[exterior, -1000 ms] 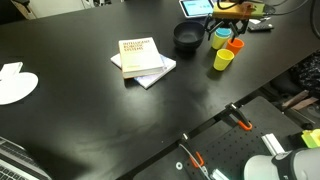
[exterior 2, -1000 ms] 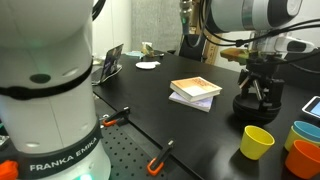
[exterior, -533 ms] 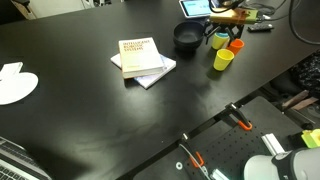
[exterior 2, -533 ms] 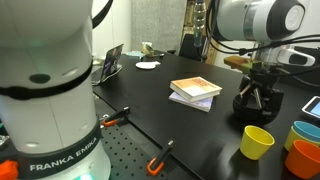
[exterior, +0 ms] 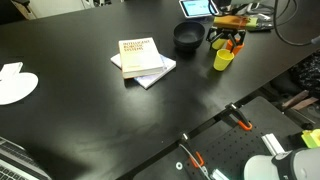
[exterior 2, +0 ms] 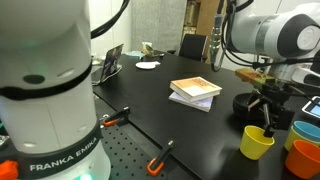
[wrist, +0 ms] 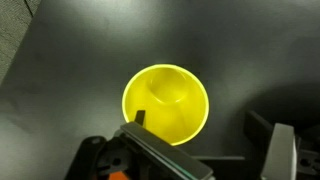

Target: Stack the cups on top of eachother

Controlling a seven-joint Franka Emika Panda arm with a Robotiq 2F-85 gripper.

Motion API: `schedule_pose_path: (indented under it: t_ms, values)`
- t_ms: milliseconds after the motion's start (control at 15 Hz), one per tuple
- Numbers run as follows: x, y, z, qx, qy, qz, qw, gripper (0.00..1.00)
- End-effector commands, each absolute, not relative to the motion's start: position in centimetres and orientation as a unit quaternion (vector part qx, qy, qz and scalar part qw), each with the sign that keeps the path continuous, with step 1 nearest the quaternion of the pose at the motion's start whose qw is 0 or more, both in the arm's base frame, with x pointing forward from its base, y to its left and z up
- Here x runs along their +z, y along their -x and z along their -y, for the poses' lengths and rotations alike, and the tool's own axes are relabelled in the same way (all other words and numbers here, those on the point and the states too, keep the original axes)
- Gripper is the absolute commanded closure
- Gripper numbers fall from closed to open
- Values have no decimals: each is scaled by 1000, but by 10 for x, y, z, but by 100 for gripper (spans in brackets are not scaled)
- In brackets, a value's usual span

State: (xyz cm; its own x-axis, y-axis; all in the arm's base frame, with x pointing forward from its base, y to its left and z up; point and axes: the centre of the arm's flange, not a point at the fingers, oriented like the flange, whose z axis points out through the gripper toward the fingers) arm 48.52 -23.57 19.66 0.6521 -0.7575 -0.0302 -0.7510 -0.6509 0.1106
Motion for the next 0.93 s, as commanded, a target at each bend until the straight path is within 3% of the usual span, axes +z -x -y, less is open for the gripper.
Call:
schedule_pose_path:
  t_ms: [0,600,667,733,867]
  values:
    - [190,-494,251,-53,-906,419,30,0]
    - [178,-493,252,-71,-902,426,29,0]
    - [178,-492,251,-72,-901,426,29,25]
    - [177,-491,251,-75,-902,425,28,27]
    - [176,-490,249,-79,-902,424,26,44]
